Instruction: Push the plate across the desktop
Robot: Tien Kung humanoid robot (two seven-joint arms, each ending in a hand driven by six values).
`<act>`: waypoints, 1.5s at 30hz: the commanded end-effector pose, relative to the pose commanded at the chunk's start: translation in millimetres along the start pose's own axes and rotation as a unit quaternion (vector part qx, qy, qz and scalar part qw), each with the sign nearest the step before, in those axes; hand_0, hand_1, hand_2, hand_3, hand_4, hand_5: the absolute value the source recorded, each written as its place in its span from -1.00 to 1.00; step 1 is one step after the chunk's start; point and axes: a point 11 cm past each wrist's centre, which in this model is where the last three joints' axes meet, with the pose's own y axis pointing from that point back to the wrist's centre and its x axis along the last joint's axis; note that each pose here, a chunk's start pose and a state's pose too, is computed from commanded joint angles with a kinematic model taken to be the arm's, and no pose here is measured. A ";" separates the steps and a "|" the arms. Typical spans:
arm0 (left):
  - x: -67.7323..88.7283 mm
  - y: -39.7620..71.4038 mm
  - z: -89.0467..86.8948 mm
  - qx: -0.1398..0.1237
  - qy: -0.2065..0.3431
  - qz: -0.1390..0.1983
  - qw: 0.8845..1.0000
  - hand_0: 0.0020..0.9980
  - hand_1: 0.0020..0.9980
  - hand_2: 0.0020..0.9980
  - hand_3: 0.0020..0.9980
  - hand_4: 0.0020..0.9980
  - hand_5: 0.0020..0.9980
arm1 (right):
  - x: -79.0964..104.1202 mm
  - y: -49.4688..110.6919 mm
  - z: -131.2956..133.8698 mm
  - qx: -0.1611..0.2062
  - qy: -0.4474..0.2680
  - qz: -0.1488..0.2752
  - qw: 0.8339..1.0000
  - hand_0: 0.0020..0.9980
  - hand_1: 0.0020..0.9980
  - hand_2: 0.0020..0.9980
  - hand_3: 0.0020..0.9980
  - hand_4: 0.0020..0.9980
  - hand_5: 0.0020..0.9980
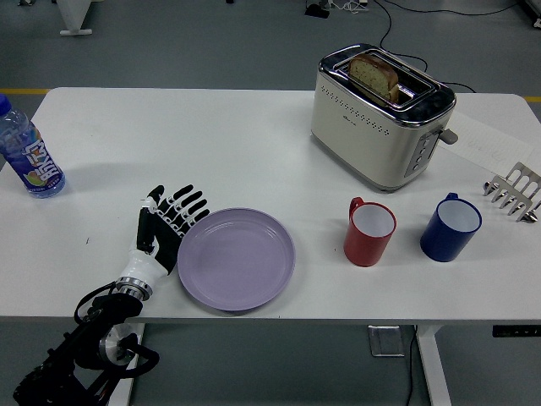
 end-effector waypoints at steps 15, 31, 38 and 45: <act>-4.8 -6.9 7.7 -0.007 -0.004 -0.006 1.000 0.48 0.49 0.40 0.33 0.09 1.00 | 0.4 0.3 -2.1 0.002 0.002 0.001 1.000 0.20 0.08 0.26 0.24 -0.28 0.14; -0.2 -18.1 49.4 -0.051 -0.014 0.010 0.999 0.49 0.48 0.40 0.34 0.09 1.00 | 2.6 0.6 -5.8 0.007 -0.003 0.004 1.000 0.20 0.08 0.25 0.24 -0.27 0.14; 31.6 -14.4 88.9 -0.081 -0.035 0.040 0.995 0.49 0.47 0.40 0.34 0.09 1.00 | 2.3 0.9 -7.7 0.009 -0.006 0.003 1.000 0.20 0.08 0.25 0.24 -0.27 0.14; 64.8 -3.5 118.0 -0.106 -0.043 0.080 0.990 0.50 0.48 0.40 0.34 0.09 1.00 | 2.2 0.6 -5.7 0.007 -0.010 0.003 1.000 0.20 0.08 0.25 0.24 -0.27 0.14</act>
